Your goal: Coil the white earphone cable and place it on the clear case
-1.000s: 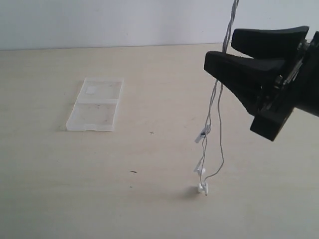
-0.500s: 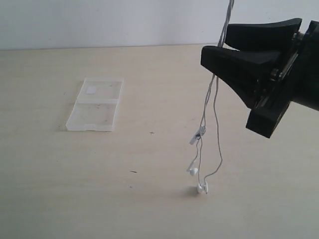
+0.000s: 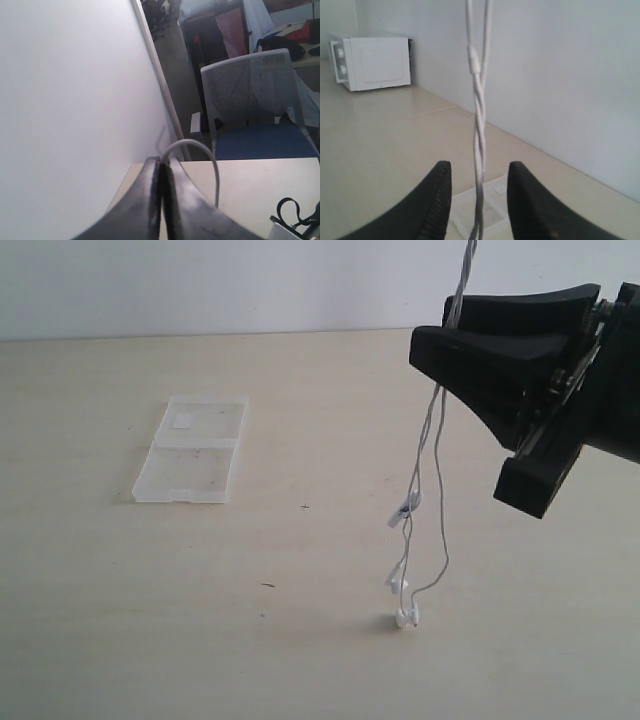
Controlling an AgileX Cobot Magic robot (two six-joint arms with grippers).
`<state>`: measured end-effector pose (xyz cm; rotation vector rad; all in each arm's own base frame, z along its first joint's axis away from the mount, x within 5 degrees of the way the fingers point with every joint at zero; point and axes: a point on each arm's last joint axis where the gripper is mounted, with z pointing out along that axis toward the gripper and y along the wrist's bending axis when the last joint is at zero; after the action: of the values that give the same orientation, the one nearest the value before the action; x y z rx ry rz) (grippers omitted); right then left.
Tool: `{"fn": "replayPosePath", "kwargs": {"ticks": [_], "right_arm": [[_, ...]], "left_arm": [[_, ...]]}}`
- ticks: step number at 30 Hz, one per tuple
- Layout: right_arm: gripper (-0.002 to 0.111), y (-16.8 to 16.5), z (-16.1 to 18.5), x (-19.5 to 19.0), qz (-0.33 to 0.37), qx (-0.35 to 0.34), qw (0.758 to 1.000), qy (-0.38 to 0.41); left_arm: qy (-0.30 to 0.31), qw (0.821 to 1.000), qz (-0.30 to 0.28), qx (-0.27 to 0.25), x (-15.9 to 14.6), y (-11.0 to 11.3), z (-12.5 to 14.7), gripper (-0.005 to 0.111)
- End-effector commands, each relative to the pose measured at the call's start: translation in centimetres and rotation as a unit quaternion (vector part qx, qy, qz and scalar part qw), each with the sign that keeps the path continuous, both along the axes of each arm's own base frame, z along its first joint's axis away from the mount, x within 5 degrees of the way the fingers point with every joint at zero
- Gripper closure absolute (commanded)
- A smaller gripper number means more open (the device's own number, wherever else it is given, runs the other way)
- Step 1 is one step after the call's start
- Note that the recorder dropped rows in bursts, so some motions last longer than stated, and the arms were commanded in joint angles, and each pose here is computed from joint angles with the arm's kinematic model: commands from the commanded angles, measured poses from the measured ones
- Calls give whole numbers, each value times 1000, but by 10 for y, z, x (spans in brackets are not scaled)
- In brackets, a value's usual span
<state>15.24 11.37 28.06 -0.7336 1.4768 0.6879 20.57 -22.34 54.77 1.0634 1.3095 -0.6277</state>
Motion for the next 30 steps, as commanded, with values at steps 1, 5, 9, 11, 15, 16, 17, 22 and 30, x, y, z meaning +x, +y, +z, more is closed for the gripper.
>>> {"fn": "replayPosePath", "kwargs": {"ticks": [1, 5, 9, 11, 15, 16, 17, 22, 30], "right_arm": [[73, 1, 2, 1, 1, 8, 1000, 0], [73, 1, 4, 1, 3, 14, 1000, -2], [73, 2, 7, 1, 9, 21, 1000, -9], [74, 2, 7, 1, 10, 21, 1000, -9], [84, 2, 5, 1, 7, 5, 1000, -8], [88, 2, 4, 1, 5, 1, 1000, -6], [91, 1, 3, 2, 2, -3, 1000, -5], [108, 1, 2, 2, -2, -11, 1000, -7], [108, 0, -2, 3, -5, -28, 1000, 10]], "left_arm": [[2, 1000, -6, -5, -3, 0, 1, 107], [2, 1000, -6, -5, -3, 0, 1, 107], [2, 1000, -6, -5, -3, 0, 1, 107], [2, 1000, -6, -5, -3, 0, 1, 107], [2, 1000, -6, -5, -3, 0, 1, 107], [2, 1000, -6, -5, -3, 0, 1, 107], [2, 1000, -6, -5, -3, 0, 1, 107], [2, 1000, -6, -5, -3, 0, 1, 107], [9, 1000, -2, 14, -2, 1, -2, 107]]}}
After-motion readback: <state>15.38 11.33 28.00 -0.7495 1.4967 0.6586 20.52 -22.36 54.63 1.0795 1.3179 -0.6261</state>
